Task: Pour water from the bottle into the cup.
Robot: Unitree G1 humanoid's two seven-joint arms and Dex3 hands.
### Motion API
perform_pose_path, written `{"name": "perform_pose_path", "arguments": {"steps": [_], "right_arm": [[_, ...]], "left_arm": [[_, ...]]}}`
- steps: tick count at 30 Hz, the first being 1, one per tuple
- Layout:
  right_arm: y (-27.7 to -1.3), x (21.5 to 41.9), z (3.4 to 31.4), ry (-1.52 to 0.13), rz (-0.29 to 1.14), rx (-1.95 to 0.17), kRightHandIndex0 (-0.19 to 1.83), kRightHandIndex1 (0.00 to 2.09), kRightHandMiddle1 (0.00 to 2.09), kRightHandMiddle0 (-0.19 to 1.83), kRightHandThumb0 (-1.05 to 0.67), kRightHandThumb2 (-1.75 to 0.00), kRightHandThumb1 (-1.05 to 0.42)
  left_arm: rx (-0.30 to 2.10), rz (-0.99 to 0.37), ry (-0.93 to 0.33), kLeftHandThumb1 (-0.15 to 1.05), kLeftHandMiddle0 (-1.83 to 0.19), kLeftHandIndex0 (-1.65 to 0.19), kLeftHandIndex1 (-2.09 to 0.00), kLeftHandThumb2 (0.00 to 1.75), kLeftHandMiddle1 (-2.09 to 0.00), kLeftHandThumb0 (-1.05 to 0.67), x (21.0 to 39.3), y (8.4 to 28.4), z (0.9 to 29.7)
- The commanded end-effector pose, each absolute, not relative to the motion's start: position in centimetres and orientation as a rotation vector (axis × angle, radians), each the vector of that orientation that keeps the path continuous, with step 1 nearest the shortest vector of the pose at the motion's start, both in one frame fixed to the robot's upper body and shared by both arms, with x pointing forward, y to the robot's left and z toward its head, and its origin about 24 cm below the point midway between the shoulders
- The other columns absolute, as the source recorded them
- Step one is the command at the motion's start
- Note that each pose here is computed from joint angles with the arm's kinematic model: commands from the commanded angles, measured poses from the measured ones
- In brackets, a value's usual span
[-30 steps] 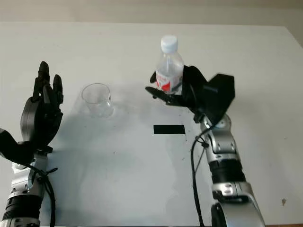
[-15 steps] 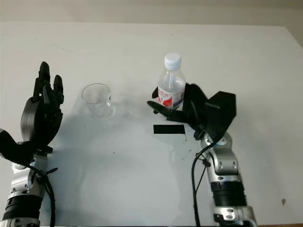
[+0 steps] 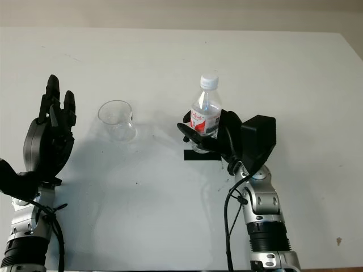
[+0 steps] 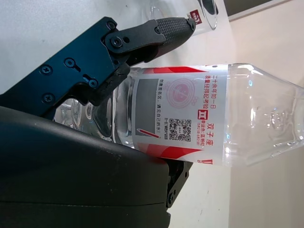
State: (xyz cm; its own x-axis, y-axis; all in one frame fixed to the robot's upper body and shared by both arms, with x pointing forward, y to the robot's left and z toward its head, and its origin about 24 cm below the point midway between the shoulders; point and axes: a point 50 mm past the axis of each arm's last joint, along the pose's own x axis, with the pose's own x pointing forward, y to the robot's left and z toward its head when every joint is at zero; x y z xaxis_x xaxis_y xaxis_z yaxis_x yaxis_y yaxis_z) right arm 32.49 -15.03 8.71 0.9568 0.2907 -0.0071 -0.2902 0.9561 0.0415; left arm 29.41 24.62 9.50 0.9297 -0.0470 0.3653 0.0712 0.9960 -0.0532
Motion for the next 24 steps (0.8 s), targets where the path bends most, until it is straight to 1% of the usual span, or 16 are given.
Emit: {"name": "perform_pose_path", "arguments": {"steps": [1, 6, 9, 11, 12, 13, 14, 15, 16, 18, 19, 22, 24], "right_arm": [[-15.1, 32.1, 7.3, 0.057, 0.281, 0.061, 1.11, 2.09, 2.09, 0.71, -0.46, -0.44, -1.05], [-15.1, 32.0, 7.0, 0.057, 0.286, 0.058, 1.07, 2.09, 2.09, 0.68, -0.47, -0.43, -1.05], [-15.0, 31.8, 6.8, 0.039, 0.306, 0.038, 1.01, 2.09, 2.09, 0.65, -0.48, -0.43, -1.05], [-14.9, 31.5, 6.6, -0.007, 0.338, -0.022, 0.79, 2.09, 2.09, 0.51, -0.51, -0.38, -1.05], [-14.9, 31.3, 6.4, -0.028, 0.356, -0.04, 0.73, 2.09, 2.09, 0.47, -0.52, -0.37, -1.05], [-14.8, 31.2, 6.3, -0.043, 0.374, -0.047, 0.47, 2.07, 2.07, 0.26, -0.54, -0.32, -1.05], [-14.7, 31.0, 6.1, -0.051, 0.391, -0.041, 0.33, 2.0, 1.99, 0.14, -0.55, -0.29, -1.05], [-14.7, 30.9, 5.9, -0.063, 0.41, -0.032, 0.25, 1.91, 1.89, 0.09, -0.56, -0.27, -1.05], [-14.7, 30.8, 5.8, -0.071, 0.422, -0.025, 0.19, 1.77, 1.74, 0.06, -0.57, -0.25, -1.05], [-14.7, 30.7, 5.5, -0.083, 0.443, -0.009, 0.15, 1.62, 1.59, 0.05, -0.56, -0.23, -1.05], [-14.7, 30.6, 5.3, -0.083, 0.446, -0.006, 0.15, 1.51, 1.51, 0.05, -0.56, -0.22, -1.05], [-14.8, 30.3, 4.9, -0.054, 0.436, -0.039, 0.06, 1.14, 1.13, 0.02, -0.58, -0.19, -1.05], [-14.7, 30.2, 4.7, -0.044, 0.427, -0.056, 0.06, 0.91, 0.89, 0.04, -0.61, -0.17, -1.05]], "left_arm": [[-0.054, -0.054, -0.366, 1.05, 0.19, 0.19, 0.0, 0.75, 0.0, -0.69, 29.1, 25.1, 9.3], [-0.051, -0.052, -0.367, 1.05, 0.19, 0.19, 0.0, 0.75, 0.0, -0.69, 29.1, 25.1, 9.4], [-0.048, -0.053, -0.368, 1.05, 0.19, 0.19, 0.0, 0.75, 0.0, -0.69, 29.1, 25.1, 9.4], [-0.051, -0.053, -0.373, 1.05, 0.19, 0.19, 0.0, 0.75, 0.0, -0.69, 29.2, 25.1, 9.4], [-0.051, -0.052, -0.376, 1.05, 0.19, 0.19, 0.0, 0.75, 0.0, -0.69, 29.2, 25.1, 9.5], [-0.053, -0.051, -0.379, 1.05, 0.19, 0.19, 0.0, 0.75, 0.0, -0.69, 29.2, 25.1, 9.5], [-0.056, -0.05, -0.381, 1.05, 0.19, 0.19, 0.0, 0.75, 0.0, -0.69, 29.2, 25.1, 9.5], [-0.057, -0.048, -0.382, 1.05, 0.19, 0.19, 0.0, 0.75, 0.0, -0.69, 29.3, 25.1, 9.5], [-0.057, -0.046, -0.382, 1.05, 0.19, 0.19, 0.0, 0.74, 0.0, -0.69, 29.3, 25.1, 9.5], [-0.059, -0.041, -0.38, 1.05, 0.19, 0.19, 0.0, 0.74, 0.0, -0.69, 29.3, 25.1, 9.5], [-0.057, -0.04, -0.38, 1.05, 0.19, 0.19, 0.0, 0.74, 0.0, -0.7, 29.3, 25.1, 9.5], [-0.057, -0.038, -0.381, 1.05, 0.19, 0.19, 0.0, 0.75, 0.0, -0.69, 29.3, 25.2, 9.5], [-0.064, -0.04, -0.383, 1.05, 0.19, 0.19, 0.0, 0.76, 0.0, -0.68, 29.3, 25.3, 9.5]]}}
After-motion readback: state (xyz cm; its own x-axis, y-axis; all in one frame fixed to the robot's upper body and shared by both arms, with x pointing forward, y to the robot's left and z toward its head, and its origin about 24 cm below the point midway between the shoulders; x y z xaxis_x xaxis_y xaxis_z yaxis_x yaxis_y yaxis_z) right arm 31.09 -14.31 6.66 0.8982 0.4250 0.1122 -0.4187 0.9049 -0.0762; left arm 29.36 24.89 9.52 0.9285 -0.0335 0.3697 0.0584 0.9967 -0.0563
